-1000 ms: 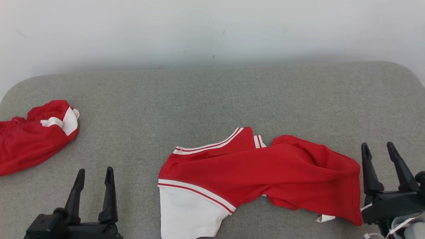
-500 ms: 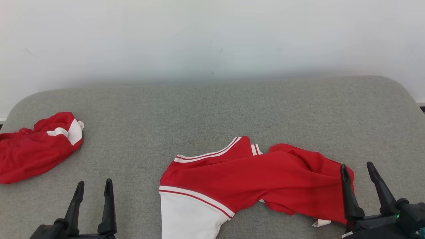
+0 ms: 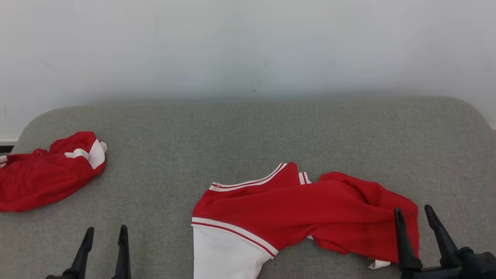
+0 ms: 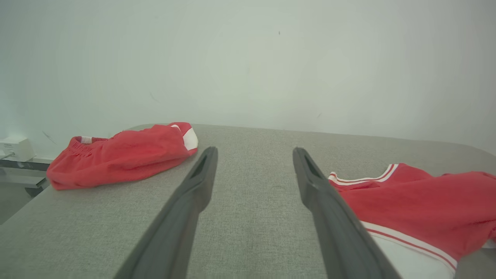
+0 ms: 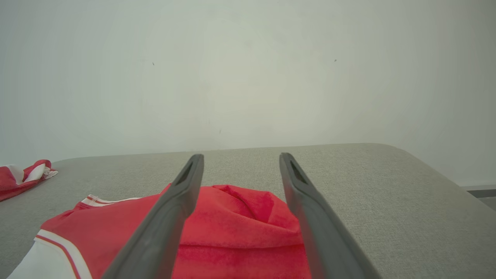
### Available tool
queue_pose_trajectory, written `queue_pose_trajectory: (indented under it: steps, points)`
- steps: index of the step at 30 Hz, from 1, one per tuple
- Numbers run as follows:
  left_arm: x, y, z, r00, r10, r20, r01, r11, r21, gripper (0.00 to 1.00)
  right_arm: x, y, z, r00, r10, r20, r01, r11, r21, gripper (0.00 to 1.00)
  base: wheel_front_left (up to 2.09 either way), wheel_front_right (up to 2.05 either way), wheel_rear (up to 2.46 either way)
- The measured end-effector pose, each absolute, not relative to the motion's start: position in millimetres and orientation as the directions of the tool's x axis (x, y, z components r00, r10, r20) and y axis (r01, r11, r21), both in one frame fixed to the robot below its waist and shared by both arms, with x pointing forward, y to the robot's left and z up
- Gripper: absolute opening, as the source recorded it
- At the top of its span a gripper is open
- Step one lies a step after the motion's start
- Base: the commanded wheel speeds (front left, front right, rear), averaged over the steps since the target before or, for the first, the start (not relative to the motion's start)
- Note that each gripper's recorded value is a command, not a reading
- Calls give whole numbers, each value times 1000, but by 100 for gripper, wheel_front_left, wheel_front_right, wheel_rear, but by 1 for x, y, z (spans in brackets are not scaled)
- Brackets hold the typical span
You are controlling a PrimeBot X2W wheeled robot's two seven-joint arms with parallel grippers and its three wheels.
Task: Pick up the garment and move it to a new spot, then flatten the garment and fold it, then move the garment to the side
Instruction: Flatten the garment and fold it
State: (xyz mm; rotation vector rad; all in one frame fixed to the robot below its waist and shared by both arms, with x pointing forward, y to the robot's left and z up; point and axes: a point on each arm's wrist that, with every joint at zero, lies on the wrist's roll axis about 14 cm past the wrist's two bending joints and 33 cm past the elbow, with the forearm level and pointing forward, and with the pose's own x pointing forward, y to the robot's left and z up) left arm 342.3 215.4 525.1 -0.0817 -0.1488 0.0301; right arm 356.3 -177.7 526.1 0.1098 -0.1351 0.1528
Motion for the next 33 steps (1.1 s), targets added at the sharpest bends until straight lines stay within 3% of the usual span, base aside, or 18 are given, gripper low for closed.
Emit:
queue_pose_trajectory:
  steps: [17, 33]
  points:
    - [344, 200, 513, 994, 0, 111, 13, 993, -119, 100, 356, -187, 505, 990, 117, 75, -124, 987, 105, 100, 0, 0, 0]
    - [337, 111, 421, 947, -267, -181, 221, 946, -238, 100, 342, -236, 413, 974, -26, -223, 48, 994, 96, 100, 0, 0, 0]
